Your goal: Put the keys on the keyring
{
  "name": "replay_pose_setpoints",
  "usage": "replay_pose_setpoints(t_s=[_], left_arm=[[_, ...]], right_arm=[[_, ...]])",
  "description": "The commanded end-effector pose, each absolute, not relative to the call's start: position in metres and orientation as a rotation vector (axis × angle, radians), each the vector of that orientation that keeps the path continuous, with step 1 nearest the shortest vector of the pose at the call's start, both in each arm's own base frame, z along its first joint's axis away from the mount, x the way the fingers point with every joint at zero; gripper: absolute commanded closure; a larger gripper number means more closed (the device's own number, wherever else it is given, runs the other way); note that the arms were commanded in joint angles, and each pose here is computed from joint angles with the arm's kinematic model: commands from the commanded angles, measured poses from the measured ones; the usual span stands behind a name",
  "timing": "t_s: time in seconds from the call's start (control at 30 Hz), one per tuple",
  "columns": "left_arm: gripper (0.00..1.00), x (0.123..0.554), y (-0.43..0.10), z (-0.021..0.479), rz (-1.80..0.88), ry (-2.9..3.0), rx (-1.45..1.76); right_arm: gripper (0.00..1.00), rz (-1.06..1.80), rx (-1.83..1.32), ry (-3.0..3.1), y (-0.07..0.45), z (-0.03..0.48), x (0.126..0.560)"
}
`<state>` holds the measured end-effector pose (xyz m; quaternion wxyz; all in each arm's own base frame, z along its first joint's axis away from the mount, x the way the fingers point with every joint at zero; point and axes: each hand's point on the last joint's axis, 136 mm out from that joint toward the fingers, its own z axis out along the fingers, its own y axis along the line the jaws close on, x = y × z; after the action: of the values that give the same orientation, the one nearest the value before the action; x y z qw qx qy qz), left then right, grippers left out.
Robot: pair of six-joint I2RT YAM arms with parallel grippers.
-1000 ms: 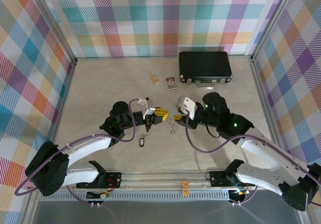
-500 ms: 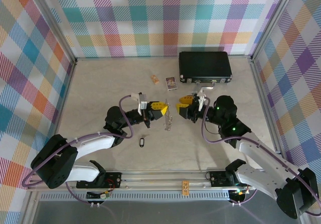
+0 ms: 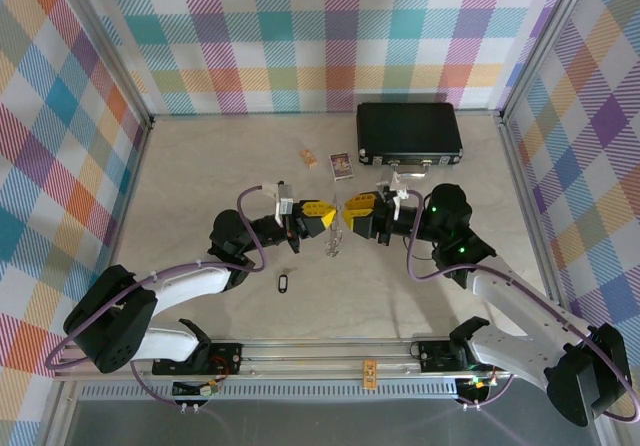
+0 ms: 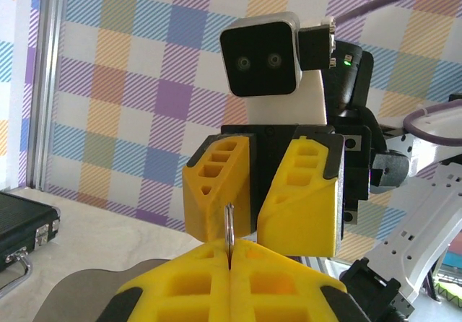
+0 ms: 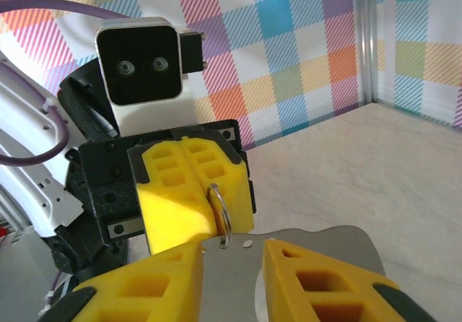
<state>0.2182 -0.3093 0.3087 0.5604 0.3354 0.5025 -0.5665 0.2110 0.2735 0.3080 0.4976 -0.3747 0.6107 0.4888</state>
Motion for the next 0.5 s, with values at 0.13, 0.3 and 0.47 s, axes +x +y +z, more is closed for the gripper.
replay_pose_setpoints(t_s=[0.13, 0.3, 0.47], left_arm=[[1.0, 0.2082, -0.3116, 0.3284, -1.366, 1.104, 0.833], [1.0, 0.2066, -0.3116, 0.327, -1.37, 1.11, 0.84], [1.0, 0.2057, -0.3122, 0.3267, -1.374, 1.112, 0.848]], right_arm=[[0.76, 1.217, -0.978, 1.433, 0.2803, 0.3206, 0.2082], [0.81, 1.216, -0.982, 1.43, 0.2826, 0.3211, 0.2109], [0.83, 1.218, -0.992, 1.425, 0.2824, 0.3214, 0.2092]])
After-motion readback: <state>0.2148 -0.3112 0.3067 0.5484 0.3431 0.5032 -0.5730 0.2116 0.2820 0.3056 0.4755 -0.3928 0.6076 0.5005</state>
